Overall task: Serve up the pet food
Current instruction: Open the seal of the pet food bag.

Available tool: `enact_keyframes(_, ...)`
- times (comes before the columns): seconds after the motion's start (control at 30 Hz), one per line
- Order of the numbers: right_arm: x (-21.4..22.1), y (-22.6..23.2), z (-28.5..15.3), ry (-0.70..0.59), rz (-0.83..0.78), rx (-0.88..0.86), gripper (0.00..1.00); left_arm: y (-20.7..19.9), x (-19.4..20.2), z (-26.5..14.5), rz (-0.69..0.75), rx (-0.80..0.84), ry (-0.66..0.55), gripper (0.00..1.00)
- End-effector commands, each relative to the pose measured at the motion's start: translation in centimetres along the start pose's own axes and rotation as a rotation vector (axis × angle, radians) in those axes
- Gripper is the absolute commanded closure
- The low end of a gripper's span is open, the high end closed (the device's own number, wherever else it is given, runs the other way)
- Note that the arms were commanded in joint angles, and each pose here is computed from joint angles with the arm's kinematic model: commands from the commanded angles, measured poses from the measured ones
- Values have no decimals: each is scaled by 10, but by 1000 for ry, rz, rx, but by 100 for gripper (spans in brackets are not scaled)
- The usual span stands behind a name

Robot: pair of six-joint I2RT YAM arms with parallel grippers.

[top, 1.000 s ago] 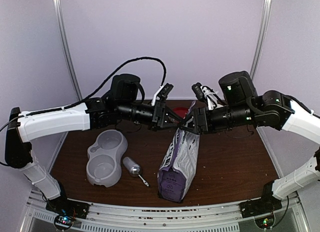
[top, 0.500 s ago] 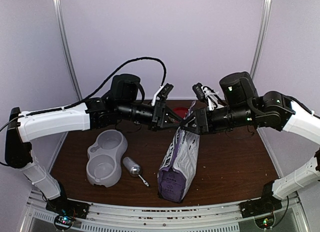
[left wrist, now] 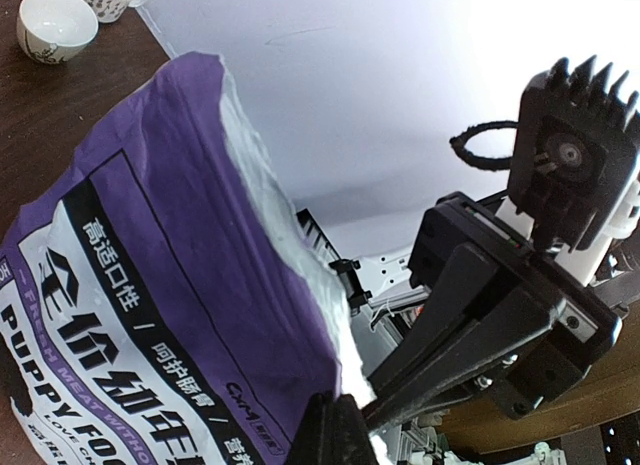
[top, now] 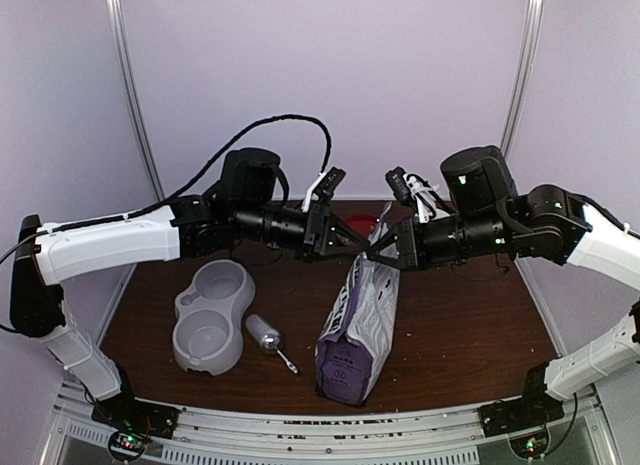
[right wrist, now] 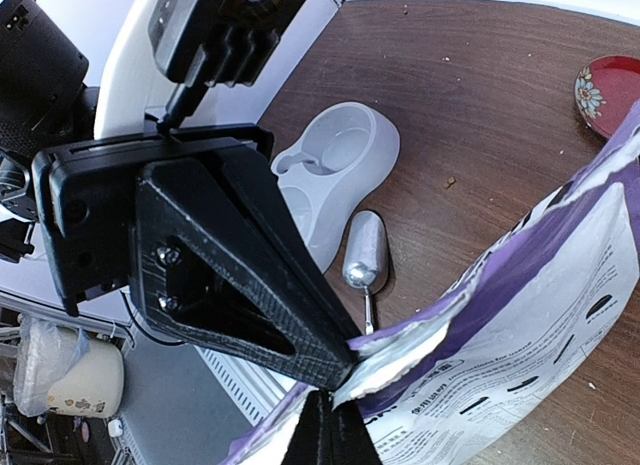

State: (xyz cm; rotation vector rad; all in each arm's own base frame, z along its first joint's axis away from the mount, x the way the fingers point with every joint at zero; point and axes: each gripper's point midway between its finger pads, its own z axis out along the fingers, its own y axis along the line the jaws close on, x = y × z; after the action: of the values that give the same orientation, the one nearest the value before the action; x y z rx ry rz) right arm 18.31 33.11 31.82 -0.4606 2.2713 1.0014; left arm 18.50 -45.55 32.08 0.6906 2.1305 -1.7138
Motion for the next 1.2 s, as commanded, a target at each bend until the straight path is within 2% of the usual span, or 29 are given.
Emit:
enact_keyframes(0.0, 6, -17, 3, 0, -13, 78, 100, -45, -6, -8, 89, 132, -19, 100)
enact_keyframes(0.4, 0, -46, -20, -44, -26, 244, 100, -37, -8, -12, 92, 73, -38, 100)
enact_keyframes(0.67, 3, -58, -25, -32, -41, 310, 100, -31, -8, -14, 96, 28, -41, 100)
enact_keyframes(0.97, 6, -77, -34, 4, -83, 442, 100, -11, -6, -18, 101, -107, -31, 100)
enact_keyframes(1.17, 8, -77, -31, 19, -94, 446, 100, -5, -3, -17, 106, -136, -25, 100)
